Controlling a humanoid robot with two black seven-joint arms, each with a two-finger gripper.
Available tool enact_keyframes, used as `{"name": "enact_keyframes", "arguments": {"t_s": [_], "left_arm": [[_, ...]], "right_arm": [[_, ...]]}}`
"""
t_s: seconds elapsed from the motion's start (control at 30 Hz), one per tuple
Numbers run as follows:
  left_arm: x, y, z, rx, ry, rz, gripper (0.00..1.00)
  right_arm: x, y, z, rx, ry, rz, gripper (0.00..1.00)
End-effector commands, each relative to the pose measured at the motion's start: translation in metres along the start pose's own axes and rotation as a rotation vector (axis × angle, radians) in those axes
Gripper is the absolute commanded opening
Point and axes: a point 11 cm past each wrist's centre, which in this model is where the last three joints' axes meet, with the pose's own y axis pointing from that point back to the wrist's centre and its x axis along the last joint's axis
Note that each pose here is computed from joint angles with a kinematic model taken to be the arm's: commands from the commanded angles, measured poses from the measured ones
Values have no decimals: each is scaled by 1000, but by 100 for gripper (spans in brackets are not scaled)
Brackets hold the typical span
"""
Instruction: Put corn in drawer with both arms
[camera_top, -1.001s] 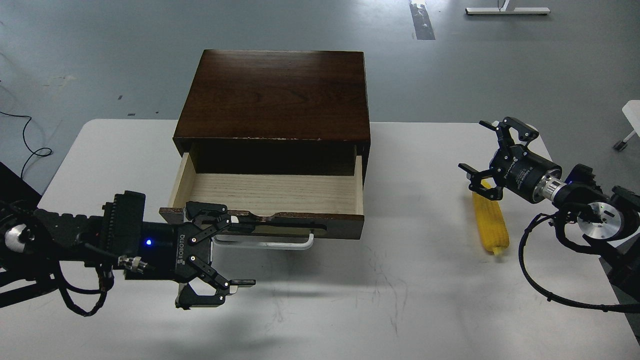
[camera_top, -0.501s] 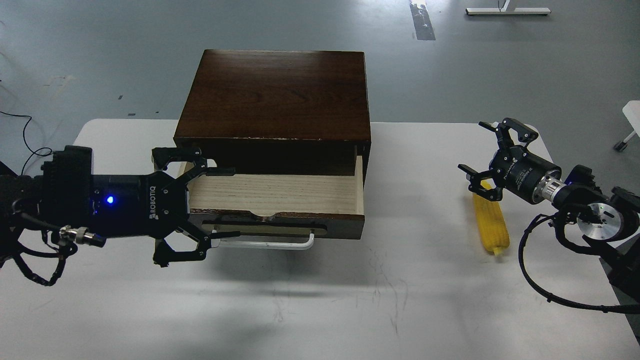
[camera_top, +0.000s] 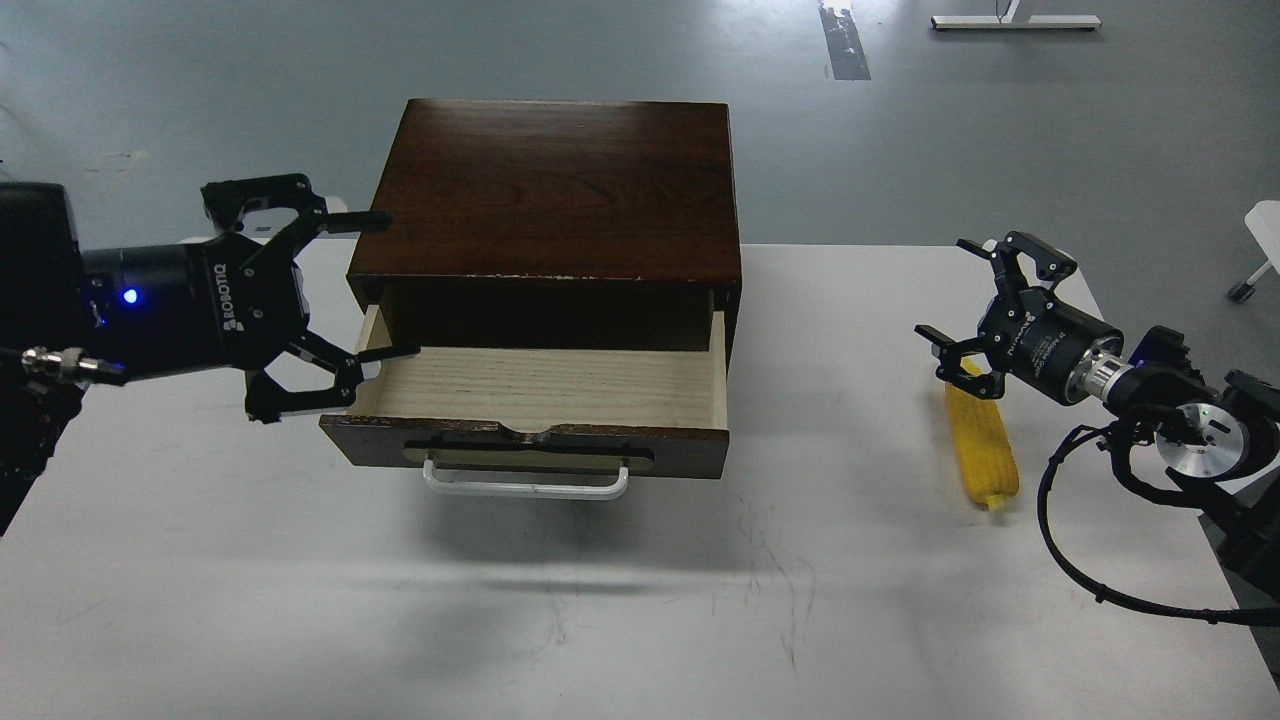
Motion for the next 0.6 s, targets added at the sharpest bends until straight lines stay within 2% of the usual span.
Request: {"name": "enact_keyframes", "arguments": {"t_s": [0.0,0.13,0.27,0.33,0.4,0.57], "left_arm": [[-3,17,-32,166,158,49,98],[-8,34,-60,322,318,110,98],[-24,61,-98,546,640,191,98],[-29,70,-108,607,758,226,98],[-39,85,-121,688,1005,305,98],[-54,101,-136,726,1416,473,98]], "right_arm": [[-1,0,-5,12,4,-5,100],[-1,5,-11,19,15,-9,100],[-2,12,-19,20,40,-17,100],[-3,12,-20,20,41,-19,100],[0,15,-22,21,48,-12,100],[1,16,-21,17,51,-10,100]]}}
